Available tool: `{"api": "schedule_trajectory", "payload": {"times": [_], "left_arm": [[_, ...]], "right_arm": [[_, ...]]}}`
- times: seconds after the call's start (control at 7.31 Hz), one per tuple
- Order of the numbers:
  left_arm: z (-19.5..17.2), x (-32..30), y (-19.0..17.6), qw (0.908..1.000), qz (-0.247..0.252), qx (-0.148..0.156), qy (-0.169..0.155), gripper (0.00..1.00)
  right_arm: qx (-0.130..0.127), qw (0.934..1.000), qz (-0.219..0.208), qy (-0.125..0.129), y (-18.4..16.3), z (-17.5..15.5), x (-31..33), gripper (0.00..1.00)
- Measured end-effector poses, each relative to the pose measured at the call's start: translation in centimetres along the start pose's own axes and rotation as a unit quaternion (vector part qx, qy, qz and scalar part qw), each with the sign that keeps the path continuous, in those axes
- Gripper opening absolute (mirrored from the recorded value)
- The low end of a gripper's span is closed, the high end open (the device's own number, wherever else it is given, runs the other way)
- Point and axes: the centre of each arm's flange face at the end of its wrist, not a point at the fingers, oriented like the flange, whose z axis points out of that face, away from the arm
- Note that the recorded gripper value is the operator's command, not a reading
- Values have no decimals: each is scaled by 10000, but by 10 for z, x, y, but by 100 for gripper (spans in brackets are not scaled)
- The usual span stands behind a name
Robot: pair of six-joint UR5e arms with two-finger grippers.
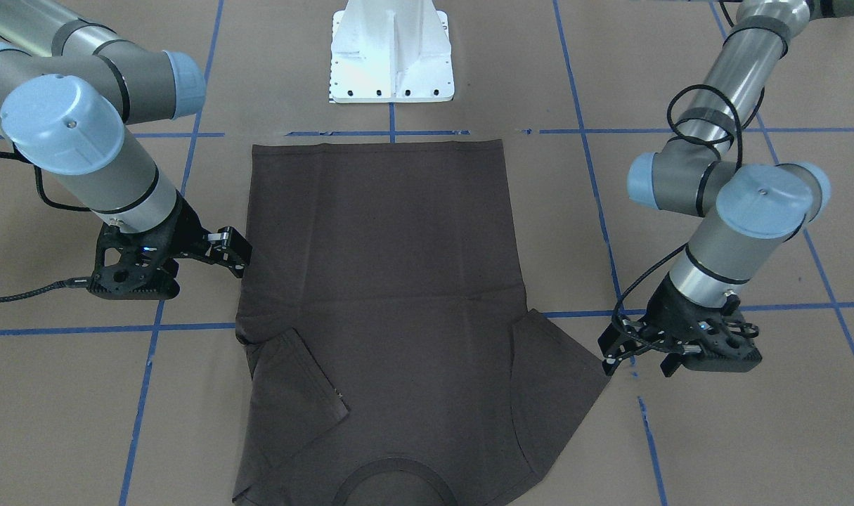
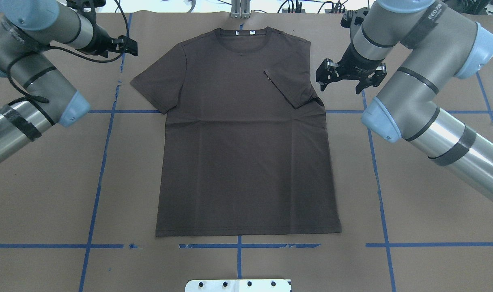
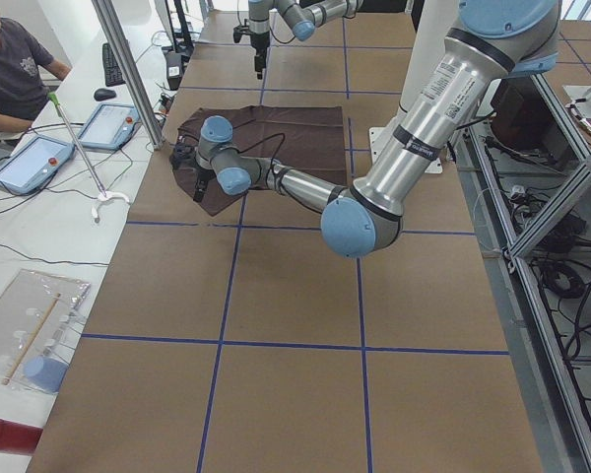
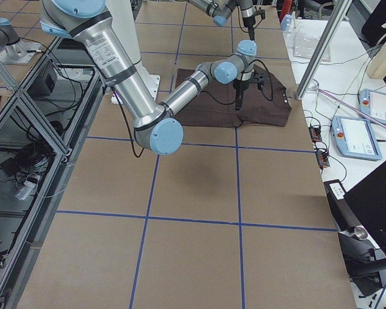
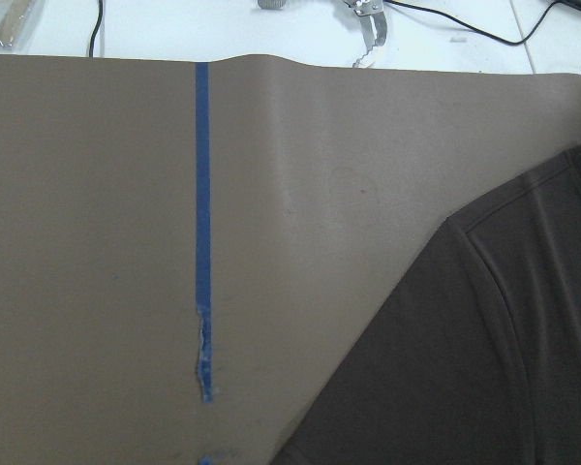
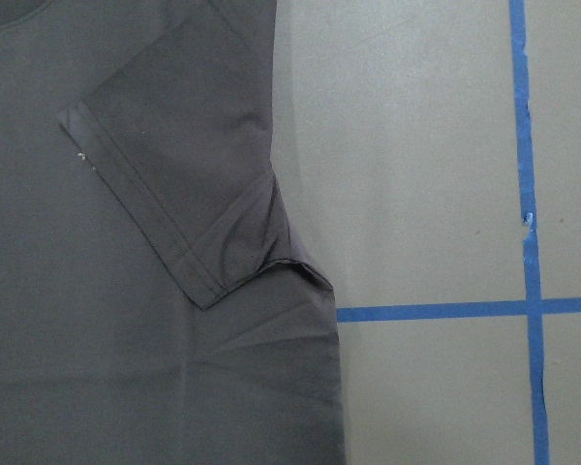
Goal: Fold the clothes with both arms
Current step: 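Fold the sleeve nearest the left gripper inward onto the shirt body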
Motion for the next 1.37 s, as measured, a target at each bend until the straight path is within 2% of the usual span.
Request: {"api": "schedule_trajectory", "payload": {"times": [0.27,0.41,1.23,1.37], "left_arm": [[42,12,24,9995,-108,231,-197,98],[55,16,35,9993,-170,251,-240,98],[70,-9,54,9987,-238,166,-429,94],[70,-9,55,9986,-237,162,-433,88]], "right_arm": [[33,10000,-35,-59,4,-2,3,100],[40,10000,-43,-70,4,-2,3,100],[52,10000,2,-85,4,-3,1,100],[52,9999,5,-87,4,-4,1,100]]}}
